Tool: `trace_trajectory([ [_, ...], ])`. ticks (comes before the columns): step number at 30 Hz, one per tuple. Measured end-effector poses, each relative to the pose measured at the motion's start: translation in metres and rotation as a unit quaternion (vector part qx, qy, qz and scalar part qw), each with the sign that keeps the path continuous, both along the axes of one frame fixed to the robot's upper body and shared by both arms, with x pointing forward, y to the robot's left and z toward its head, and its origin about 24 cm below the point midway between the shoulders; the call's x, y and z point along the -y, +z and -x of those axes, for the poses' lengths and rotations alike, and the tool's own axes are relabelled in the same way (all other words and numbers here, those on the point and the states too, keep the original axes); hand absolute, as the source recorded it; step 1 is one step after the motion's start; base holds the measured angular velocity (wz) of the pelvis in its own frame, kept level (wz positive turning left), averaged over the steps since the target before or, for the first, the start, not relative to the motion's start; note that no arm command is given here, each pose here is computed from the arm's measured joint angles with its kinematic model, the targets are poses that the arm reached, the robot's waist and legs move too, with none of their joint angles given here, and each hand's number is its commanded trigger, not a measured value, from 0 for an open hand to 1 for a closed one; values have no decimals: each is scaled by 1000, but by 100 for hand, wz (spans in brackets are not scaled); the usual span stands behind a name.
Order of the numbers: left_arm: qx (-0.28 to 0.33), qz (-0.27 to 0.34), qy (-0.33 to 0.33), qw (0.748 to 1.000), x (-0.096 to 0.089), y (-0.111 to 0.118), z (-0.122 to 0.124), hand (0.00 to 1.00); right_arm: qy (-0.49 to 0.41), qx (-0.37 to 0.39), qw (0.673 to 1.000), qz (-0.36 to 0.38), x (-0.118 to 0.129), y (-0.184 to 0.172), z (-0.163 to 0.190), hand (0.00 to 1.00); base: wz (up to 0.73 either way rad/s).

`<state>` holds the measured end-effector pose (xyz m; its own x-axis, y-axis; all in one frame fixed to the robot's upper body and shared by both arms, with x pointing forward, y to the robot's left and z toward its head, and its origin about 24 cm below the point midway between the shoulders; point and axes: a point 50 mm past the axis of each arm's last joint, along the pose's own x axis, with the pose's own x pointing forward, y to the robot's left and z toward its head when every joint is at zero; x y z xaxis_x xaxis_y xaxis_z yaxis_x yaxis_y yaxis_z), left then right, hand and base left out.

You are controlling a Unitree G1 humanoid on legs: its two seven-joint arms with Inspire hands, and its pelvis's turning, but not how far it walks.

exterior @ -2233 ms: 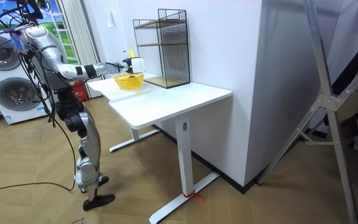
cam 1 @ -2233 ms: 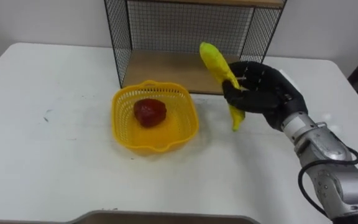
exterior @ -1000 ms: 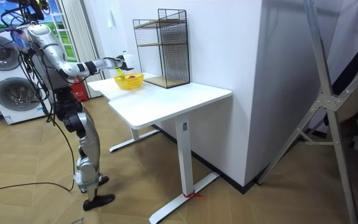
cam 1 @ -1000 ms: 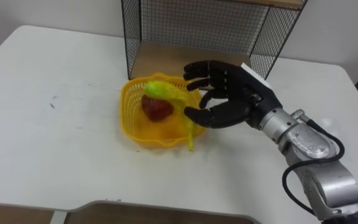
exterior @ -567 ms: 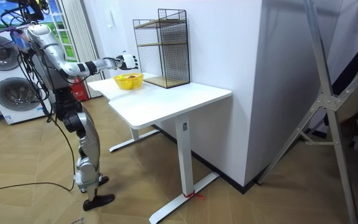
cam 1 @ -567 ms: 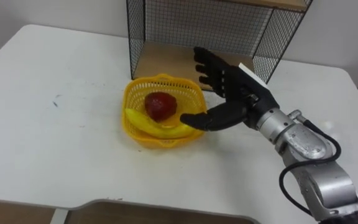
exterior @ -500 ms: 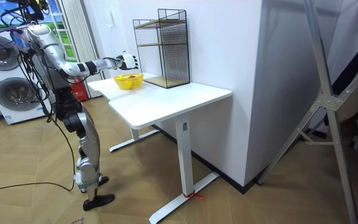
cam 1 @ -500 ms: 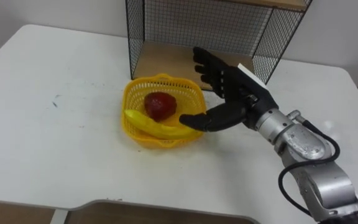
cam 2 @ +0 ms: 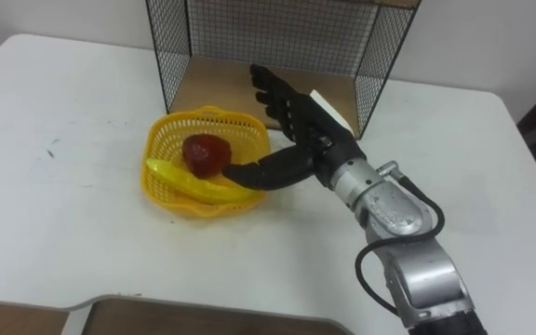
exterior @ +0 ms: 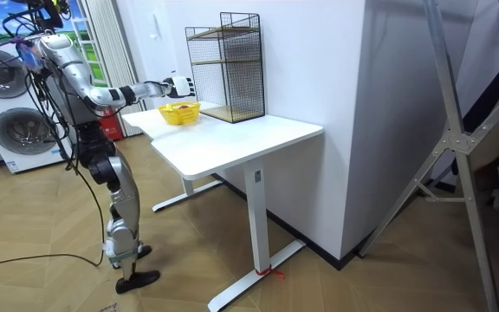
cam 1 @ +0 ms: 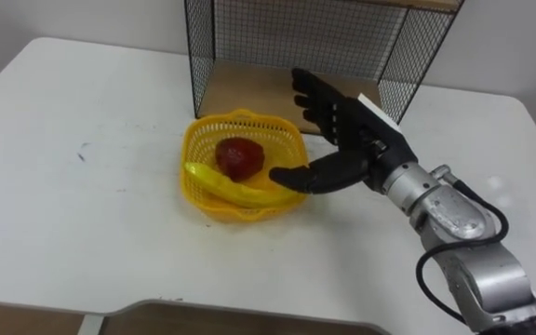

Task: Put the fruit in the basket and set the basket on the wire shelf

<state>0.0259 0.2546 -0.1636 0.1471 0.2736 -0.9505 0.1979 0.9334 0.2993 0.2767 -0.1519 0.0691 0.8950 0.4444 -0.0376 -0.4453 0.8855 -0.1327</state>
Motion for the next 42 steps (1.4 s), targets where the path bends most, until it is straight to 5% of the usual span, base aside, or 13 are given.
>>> trace_trajectory([
  [8, 5, -30, 174, 984, -11, 2, 39, 0, -119, -8, 991, -59, 38, -4, 9, 0, 0],
  [13, 28, -94, 319, 943, -25, 9, 62, 0, -224, -28, 972, -63, 72, -19, 30, 0, 1],
  [19, 137, -207, 435, 866, -56, 29, 30, 0, -309, -34, 947, -77, 91, -23, 40, 0, 6],
  [23, 249, -263, 438, 823, -77, 58, -11, 0, -358, -48, 931, -62, 103, -32, 54, 0, -1],
  [28, 408, -335, 451, 720, -96, 117, -57, 0, -426, -55, 901, -57, 127, -37, 71, 0, -7],
  [34, 464, -397, 421, 670, -96, 150, -72, 0, -480, -64, 874, -33, 144, -43, 92, 0, 5],
  [42, 591, -403, 367, 595, -90, 206, -98, 0, -472, -56, 880, -29, 144, -41, 91, 0, 0],
])
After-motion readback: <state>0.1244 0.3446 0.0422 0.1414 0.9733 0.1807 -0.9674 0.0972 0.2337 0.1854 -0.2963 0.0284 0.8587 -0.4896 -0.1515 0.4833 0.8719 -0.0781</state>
